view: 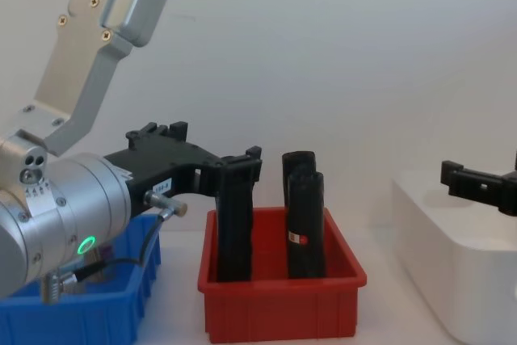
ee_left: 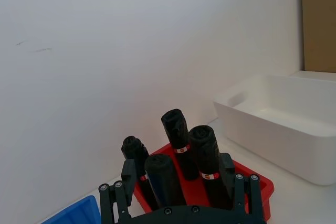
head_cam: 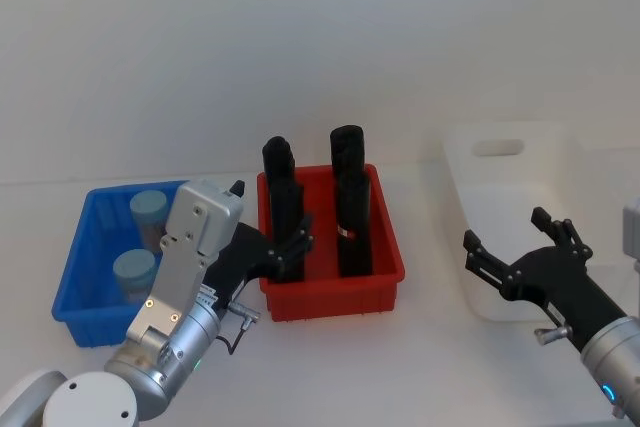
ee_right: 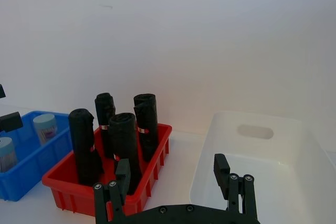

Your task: Pick the cotton swabs from the blue box and place them into the white box.

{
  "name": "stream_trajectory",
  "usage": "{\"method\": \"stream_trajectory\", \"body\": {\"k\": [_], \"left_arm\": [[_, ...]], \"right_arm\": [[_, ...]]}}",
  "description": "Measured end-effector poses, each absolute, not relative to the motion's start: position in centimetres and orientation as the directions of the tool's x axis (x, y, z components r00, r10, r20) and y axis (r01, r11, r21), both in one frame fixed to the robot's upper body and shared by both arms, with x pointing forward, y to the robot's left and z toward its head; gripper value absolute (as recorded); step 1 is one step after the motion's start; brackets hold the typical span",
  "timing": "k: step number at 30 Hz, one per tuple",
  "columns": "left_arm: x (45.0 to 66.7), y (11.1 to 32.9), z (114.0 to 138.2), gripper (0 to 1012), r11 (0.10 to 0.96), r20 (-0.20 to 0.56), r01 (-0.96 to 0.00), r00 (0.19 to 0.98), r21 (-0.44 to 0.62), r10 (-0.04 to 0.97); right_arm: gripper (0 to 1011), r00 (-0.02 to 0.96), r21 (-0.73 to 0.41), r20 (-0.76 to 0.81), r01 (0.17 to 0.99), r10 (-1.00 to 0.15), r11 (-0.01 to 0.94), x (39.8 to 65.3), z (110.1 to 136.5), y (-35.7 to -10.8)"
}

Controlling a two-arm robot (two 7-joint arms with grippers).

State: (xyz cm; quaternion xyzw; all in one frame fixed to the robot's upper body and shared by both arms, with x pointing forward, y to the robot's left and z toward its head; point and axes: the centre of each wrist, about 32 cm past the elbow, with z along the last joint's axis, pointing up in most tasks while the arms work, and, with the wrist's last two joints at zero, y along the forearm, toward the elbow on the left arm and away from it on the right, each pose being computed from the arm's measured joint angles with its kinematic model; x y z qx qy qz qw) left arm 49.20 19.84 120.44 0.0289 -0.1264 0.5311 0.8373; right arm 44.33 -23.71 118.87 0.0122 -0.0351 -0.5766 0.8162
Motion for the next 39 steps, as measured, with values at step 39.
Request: {"method": "stream_trajectory", "body": {"k": [39], "left_arm": [[49.2, 19.84, 120.44, 1004, 0.434, 0.242, -0.897, 0.404, -0.086, 0.882]], "right_arm": [[1001, 0.333, 0.06, 0.043, 0.94, -0.942, 0.335, 44.33, 118.87, -23.71]]}}
